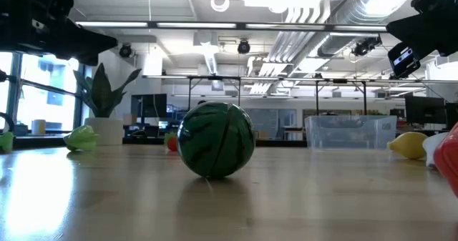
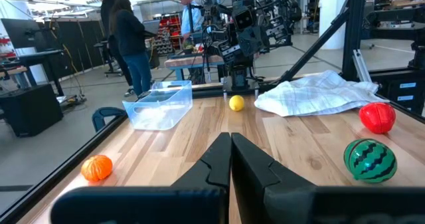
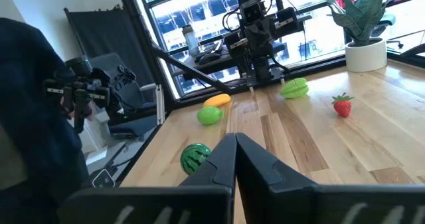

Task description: Pick and placing Produce into tupperware

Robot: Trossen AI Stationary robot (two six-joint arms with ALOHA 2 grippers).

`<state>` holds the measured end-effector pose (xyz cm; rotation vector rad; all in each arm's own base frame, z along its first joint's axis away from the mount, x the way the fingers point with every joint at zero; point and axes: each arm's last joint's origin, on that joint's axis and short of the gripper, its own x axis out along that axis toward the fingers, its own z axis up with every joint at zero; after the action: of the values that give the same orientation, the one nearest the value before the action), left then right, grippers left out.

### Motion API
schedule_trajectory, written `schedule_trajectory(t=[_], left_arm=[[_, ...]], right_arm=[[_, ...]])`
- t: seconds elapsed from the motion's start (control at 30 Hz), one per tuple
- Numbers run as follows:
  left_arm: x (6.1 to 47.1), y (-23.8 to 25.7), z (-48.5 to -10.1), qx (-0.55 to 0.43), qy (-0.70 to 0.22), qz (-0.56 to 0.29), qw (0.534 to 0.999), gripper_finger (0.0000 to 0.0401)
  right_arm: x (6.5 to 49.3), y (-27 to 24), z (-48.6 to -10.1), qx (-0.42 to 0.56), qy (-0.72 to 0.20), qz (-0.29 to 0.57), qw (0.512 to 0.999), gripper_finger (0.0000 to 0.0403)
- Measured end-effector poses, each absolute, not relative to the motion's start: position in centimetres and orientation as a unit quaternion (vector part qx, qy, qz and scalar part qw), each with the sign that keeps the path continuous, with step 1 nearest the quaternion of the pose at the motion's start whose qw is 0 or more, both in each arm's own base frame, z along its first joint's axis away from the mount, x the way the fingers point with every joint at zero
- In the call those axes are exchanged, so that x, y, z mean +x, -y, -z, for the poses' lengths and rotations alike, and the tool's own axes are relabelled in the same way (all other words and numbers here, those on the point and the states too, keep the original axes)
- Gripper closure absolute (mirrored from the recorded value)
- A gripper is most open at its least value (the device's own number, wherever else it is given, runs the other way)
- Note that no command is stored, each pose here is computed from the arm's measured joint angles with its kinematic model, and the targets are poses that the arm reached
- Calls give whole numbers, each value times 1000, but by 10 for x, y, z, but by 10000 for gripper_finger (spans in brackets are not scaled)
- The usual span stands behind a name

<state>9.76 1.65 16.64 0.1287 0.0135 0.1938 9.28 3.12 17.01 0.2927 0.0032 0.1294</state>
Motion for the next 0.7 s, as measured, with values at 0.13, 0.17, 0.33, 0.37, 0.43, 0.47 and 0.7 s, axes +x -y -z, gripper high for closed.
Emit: schedule_trajectory(t=[0.13, 0.17, 0.33, 0.37, 0.43, 0.47, 0.7], left_arm=[[98, -17, -166, 64, -7, -96, 993, 398], [98, -17, -166, 64, -7, -97, 993, 398], [98, -17, -166, 58, -6, -96, 994, 398], [98, -16, -166, 51, -5, -96, 994, 398], [98, -17, -166, 27, -3, -96, 995, 398], [98, -16, -166, 11, -2, -96, 995, 398], [98, -17, -167, -83, 8, -97, 992, 398]], right_arm=[[93, -31, -170, 146, -2, -64, 987, 403], [93, -31, -170, 146, -2, -64, 987, 403], [93, -31, -170, 146, -2, -64, 987, 403], [93, -31, -170, 146, -2, -64, 987, 403], [93, -31, -170, 146, -2, -64, 987, 403], [93, -31, -170, 146, -1, -64, 987, 403], [93, -31, -170, 146, 0, -60, 987, 403]])
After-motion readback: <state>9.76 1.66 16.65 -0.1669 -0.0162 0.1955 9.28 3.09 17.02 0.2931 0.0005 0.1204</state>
